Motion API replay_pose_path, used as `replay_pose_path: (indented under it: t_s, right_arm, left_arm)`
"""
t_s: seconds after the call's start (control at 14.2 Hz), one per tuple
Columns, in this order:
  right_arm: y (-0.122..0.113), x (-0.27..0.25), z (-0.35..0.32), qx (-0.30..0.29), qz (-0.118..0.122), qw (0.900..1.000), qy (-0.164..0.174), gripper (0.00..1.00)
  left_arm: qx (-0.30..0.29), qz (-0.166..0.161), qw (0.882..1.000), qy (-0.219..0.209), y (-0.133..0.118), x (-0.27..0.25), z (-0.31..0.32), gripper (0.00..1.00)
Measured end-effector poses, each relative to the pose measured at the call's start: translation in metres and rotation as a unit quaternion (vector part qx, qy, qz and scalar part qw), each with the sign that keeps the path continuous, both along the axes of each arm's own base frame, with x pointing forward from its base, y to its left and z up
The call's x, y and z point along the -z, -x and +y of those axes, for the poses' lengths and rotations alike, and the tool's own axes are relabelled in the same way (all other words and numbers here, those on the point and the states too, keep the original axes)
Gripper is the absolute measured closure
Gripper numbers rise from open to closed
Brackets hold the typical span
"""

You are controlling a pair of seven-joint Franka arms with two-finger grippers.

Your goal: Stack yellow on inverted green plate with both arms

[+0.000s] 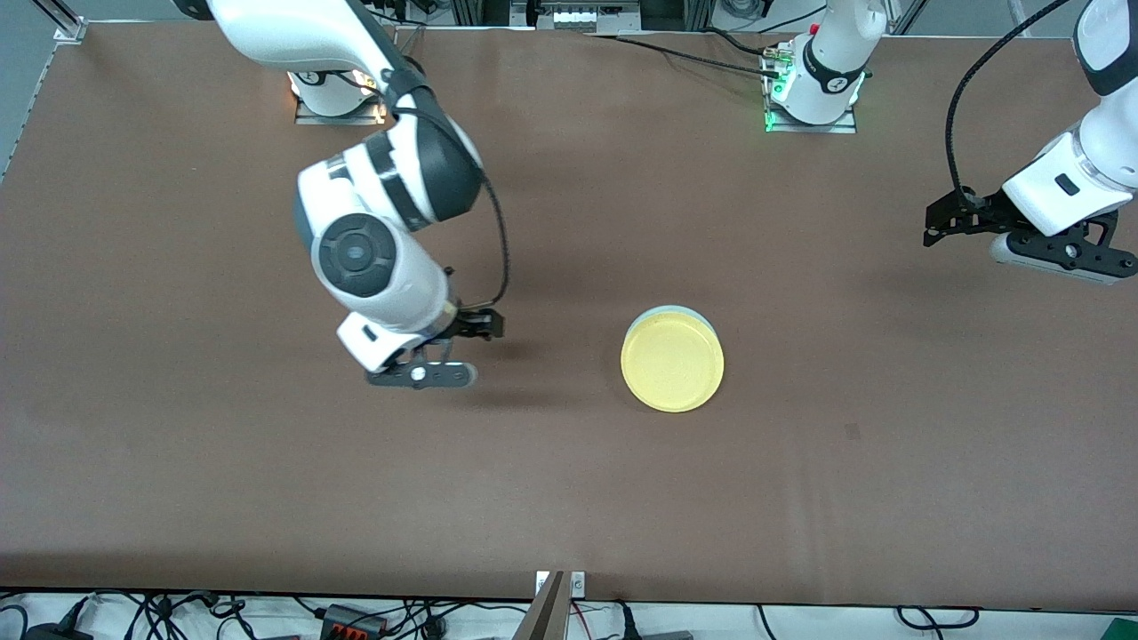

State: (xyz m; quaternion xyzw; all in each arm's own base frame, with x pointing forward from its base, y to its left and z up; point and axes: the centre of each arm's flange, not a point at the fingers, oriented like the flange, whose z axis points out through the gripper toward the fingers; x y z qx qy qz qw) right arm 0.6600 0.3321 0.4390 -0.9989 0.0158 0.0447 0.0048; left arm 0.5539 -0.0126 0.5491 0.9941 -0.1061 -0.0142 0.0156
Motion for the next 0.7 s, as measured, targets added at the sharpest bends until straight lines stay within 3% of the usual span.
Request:
replay_pose_path:
  t_s: [0.49,0.7]
  right_arm:
    - [-0.034,-0.042,-0.127,0.041,-0.013,0.999,-0.010,0.00]
    - [-0.038,-0.049,-0.188,0.052,-0.075,0.996,-0.004,0.00]
  left_arm:
    - [-0.001,0.002,1.000,0.000,0.001,0.001,-0.001,0.00]
    - [-0.005,0.003,1.000,0.000,0.001,0.001,-0.006,0.00]
